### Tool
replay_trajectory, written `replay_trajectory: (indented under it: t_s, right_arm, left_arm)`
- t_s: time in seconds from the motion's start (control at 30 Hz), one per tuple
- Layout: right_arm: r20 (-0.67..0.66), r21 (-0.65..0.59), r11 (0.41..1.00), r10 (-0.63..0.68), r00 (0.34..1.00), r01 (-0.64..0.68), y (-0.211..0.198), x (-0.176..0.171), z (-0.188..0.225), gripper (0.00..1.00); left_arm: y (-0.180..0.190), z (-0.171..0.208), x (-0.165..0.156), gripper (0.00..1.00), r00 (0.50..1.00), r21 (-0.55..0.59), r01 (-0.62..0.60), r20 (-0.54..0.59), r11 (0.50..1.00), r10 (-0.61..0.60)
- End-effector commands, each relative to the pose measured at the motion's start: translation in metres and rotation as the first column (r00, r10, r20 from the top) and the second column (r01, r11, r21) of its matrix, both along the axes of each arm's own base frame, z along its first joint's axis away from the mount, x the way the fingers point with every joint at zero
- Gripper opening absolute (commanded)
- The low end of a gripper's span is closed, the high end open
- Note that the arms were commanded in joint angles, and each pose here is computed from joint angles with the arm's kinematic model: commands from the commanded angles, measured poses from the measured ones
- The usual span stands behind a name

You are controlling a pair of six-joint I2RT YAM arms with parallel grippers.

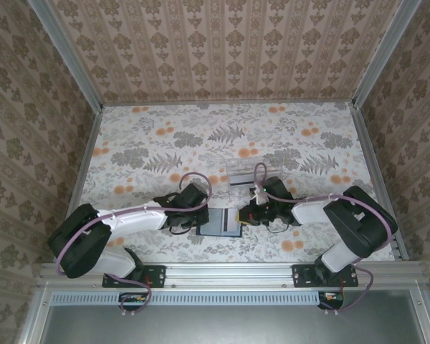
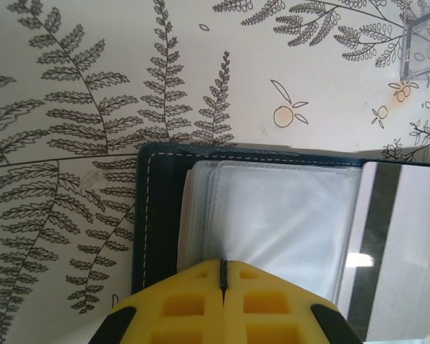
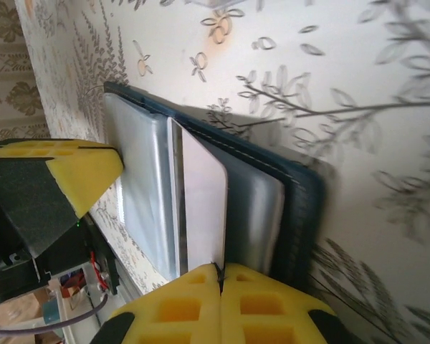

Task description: Take the credit cards out of the card holder

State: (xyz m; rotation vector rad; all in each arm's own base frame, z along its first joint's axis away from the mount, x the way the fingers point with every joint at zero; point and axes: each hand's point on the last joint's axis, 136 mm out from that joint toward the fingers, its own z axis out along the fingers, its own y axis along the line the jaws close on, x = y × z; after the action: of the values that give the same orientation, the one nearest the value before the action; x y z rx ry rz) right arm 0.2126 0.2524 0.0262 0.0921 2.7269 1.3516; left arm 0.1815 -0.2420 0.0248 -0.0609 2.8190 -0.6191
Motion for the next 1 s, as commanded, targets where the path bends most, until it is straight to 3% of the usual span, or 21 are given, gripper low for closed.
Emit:
replay_trajectory:
  t_s: [0.0, 0.3, 0.5, 0.63, 0.7, 0.8, 0.97]
  right_arm:
    - [-0.023, -0.051, 0.999, 0.008, 1.000, -0.009, -0.018, -0.014, -0.003, 0.00]
    - [0.160, -0.084, 0.996, 0.048, 0.986, -0.034, -0.030, -0.011, 0.068, 0.00]
    - [0.305, -0.180, 0.983, 0.074, 0.950, -0.019, -0.043, 0.000, 0.118, 0.00]
    - [0.383, -0.278, 0.960, 0.117, 0.916, -0.007, -0.050, 0.013, 0.144, 0.00]
    - [0.422, -0.338, 0.941, 0.163, 0.892, -0.012, -0.051, 0.018, 0.156, 0.00]
    - [0.473, -0.449, 0.893, 0.260, 0.842, -0.024, -0.051, 0.030, 0.173, 0.00]
    - [0.468, -0.689, 0.722, 0.514, 0.719, -0.067, -0.044, 0.045, 0.186, 0.00]
  left_arm:
    - [0.028, -0.017, -0.013, 0.00, 0.999, 0.121, -0.002, -0.047, 0.993, 0.008]
    - [0.011, 0.023, 0.002, 0.02, 0.998, 0.016, 0.012, 0.062, 1.000, -0.013]
    - [0.016, 0.070, 0.010, 0.35, 0.979, -0.078, -0.003, 0.203, 0.997, 0.019]
    - [0.037, 0.091, 0.007, 0.74, 0.954, -0.130, -0.041, 0.289, 0.991, 0.078]
    - [0.050, 0.100, 0.003, 0.88, 0.938, -0.163, -0.059, 0.330, 0.985, 0.111]
    - [0.069, 0.108, -0.003, 1.00, 0.915, -0.205, -0.087, 0.371, 0.975, 0.160]
    - [0.098, 0.121, -0.010, 1.00, 0.882, -0.229, -0.122, 0.421, 0.966, 0.211]
